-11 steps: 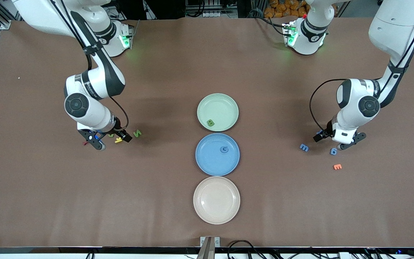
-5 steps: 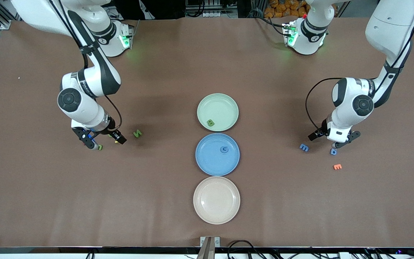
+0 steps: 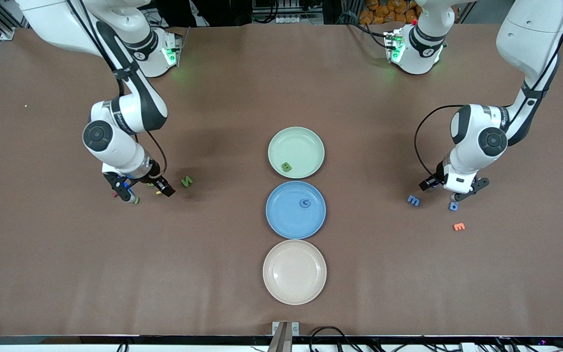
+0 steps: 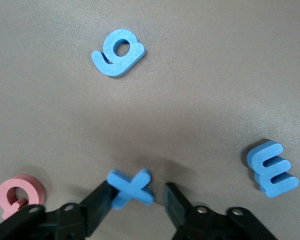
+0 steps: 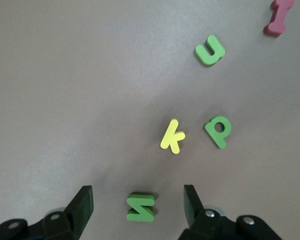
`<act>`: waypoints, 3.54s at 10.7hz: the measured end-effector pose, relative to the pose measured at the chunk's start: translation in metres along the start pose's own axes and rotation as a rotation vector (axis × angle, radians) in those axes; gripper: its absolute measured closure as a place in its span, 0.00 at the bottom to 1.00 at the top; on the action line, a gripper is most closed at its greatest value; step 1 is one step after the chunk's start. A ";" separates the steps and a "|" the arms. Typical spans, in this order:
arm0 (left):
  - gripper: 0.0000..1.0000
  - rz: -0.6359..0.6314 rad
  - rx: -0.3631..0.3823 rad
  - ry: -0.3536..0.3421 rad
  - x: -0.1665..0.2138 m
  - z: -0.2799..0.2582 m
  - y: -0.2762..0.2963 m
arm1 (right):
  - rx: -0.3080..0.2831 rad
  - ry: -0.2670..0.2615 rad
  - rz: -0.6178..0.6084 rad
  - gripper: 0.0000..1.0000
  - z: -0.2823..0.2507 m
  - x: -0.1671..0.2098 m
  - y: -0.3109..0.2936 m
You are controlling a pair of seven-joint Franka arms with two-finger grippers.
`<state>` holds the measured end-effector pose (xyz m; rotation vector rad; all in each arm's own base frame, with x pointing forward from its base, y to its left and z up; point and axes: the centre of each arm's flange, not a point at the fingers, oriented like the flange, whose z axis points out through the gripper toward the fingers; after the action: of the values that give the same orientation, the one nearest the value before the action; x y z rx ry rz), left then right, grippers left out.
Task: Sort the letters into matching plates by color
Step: 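Lower the left gripper onto blue x while the right gripper reaches green N, then grasp blue x with the left gripper while the right gripper grasps green N, then carry blue x to the blue plate with the left gripper and release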
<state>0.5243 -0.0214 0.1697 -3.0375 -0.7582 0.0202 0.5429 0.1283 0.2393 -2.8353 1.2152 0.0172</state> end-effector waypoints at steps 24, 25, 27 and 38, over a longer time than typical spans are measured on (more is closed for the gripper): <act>0.65 -0.173 -0.233 0.029 -0.107 -0.093 0.285 | -0.029 -0.041 -0.071 0.45 0.058 -0.044 -0.013; 0.65 -0.202 -0.259 0.021 -0.116 -0.097 0.306 | -0.029 -0.040 -0.070 0.45 0.058 -0.044 -0.013; 0.65 -0.324 -0.332 0.004 -0.137 -0.121 0.350 | -0.029 -0.041 -0.070 0.46 0.059 -0.044 -0.013; 0.00 -0.263 -0.367 0.011 -0.153 -0.145 0.385 | -0.034 -0.045 -0.068 0.63 0.066 -0.044 -0.011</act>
<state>0.5727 -0.4344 0.3108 -3.2326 -1.2840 -0.1548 0.5213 0.1716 0.1756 -2.8874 1.1194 0.0988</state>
